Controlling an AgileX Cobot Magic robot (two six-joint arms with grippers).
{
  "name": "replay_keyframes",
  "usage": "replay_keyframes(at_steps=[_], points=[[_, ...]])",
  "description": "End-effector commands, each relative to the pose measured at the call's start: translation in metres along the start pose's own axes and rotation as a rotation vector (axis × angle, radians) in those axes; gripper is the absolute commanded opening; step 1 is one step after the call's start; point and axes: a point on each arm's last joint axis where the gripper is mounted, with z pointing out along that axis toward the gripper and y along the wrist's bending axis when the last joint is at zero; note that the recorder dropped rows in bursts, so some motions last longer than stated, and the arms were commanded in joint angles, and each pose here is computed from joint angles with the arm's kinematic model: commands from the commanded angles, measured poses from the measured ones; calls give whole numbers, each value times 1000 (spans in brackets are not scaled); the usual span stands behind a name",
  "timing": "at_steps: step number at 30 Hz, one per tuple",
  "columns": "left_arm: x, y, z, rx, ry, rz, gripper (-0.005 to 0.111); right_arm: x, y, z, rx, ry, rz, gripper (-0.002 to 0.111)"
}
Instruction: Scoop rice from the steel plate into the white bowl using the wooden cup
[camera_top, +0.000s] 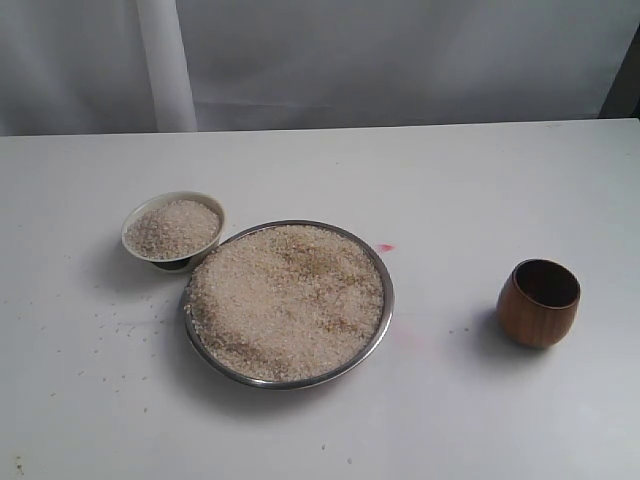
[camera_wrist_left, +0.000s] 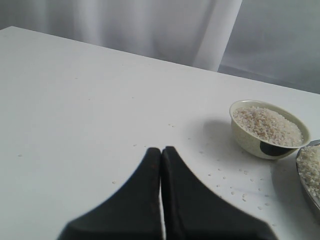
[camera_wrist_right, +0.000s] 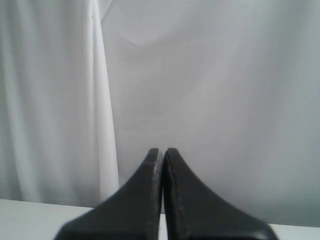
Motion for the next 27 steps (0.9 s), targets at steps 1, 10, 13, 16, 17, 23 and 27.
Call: replay_keyframes(at_steps=[1, 10, 13, 16, 17, 23, 27], points=[[-1, -1, 0, 11, -5, -7, 0, 1, 0, -2, -6, 1, -12, 0], [-1, -1, 0, 11, -5, -7, 0, 1, 0, -2, -4, 2, -10, 0], [-1, -1, 0, 11, -5, -7, 0, 2, 0, -2, -6, 6, -10, 0], [-1, -1, 0, 11, -5, -7, 0, 3, 3, -8, -44, 56, 7, 0], [-1, -1, 0, 11, -5, -7, 0, 3, 3, -12, -57, 81, 10, 0], [-1, -1, 0, 11, -5, -7, 0, 5, -3, -35, -46, 186, -55, 0], [-1, -1, 0, 11, -5, -7, 0, -3, -10, -51, 24, 136, -215, 0]])
